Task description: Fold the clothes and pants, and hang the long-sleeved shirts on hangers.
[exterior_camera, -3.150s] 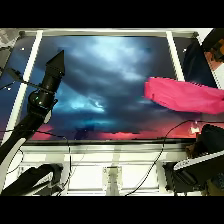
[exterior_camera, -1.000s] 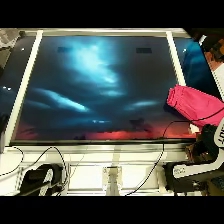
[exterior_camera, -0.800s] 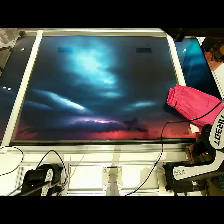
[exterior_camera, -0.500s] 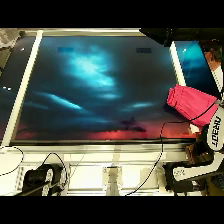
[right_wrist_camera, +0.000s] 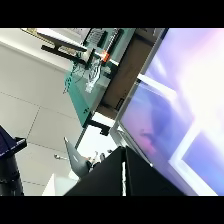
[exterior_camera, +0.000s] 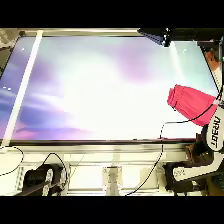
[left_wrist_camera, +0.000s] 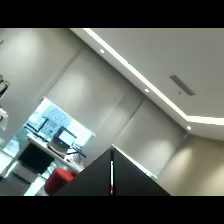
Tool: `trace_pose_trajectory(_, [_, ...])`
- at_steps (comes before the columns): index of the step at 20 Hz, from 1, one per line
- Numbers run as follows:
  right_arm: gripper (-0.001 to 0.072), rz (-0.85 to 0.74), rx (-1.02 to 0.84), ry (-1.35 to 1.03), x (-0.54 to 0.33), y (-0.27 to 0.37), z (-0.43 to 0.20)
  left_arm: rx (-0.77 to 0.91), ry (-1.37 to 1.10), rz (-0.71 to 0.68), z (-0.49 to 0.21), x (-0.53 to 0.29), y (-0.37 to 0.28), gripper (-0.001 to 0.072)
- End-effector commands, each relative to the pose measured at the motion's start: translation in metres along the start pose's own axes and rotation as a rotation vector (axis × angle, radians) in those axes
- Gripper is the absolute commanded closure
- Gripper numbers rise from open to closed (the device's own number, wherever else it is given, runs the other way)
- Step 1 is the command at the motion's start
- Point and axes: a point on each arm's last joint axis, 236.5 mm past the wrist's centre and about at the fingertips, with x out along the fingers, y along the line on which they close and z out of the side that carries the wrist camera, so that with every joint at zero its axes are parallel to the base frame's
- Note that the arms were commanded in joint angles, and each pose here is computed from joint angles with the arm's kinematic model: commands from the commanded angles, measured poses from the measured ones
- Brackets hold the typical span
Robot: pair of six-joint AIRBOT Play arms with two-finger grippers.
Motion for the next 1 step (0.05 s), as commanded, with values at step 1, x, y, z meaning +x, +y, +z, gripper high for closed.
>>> trace_pose_trajectory(1, [0.0699, 0.000, 0.001, 0.001, 0.0004, -0.0002, -0.0001, 0.000, 0.000, 0.000, 0.0004, -0.0002, -0.0002, 0.0680])
